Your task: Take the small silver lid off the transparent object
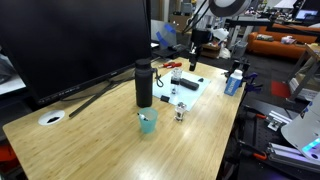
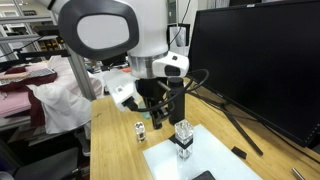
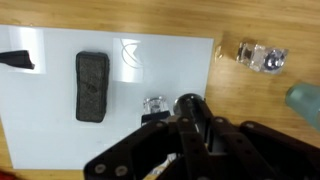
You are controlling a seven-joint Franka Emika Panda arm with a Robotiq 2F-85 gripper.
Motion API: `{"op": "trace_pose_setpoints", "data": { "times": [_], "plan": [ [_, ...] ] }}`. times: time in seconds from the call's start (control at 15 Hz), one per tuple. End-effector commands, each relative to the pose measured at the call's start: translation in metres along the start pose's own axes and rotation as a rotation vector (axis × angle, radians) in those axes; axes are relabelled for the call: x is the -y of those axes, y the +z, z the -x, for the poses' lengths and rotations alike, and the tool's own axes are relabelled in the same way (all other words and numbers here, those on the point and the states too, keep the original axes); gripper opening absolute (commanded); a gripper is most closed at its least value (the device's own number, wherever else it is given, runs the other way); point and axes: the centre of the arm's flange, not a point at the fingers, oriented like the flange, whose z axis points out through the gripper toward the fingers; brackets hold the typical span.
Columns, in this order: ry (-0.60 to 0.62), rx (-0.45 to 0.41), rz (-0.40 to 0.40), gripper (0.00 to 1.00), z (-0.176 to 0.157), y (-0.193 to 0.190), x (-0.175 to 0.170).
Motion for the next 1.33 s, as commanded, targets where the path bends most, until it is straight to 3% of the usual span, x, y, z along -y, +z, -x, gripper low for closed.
{"op": "trace_pose_setpoints", "data": {
  "times": [0.0, 0.6, 0.87, 1.13, 1.2, 1.27],
  "plan": [
    [-0.063, -0.006, -0.071, 0.03, 0.036, 0.024, -0.004],
    [-0.296, 0.112, -0.274, 0.03, 0.070, 0.134, 0.001],
    [-0.356, 0.166, -0.223, 0.03, 0.074, 0.167, 0.004],
    [-0.423, 0.165, -0.148, 0.03, 0.069, 0.170, 0.010],
    [-0.444, 0.161, -0.139, 0.28, 0.067, 0.167, 0.012],
    [-0.457, 0.153, -0.127, 0.39, 0.066, 0.162, 0.014]
  ]
}}
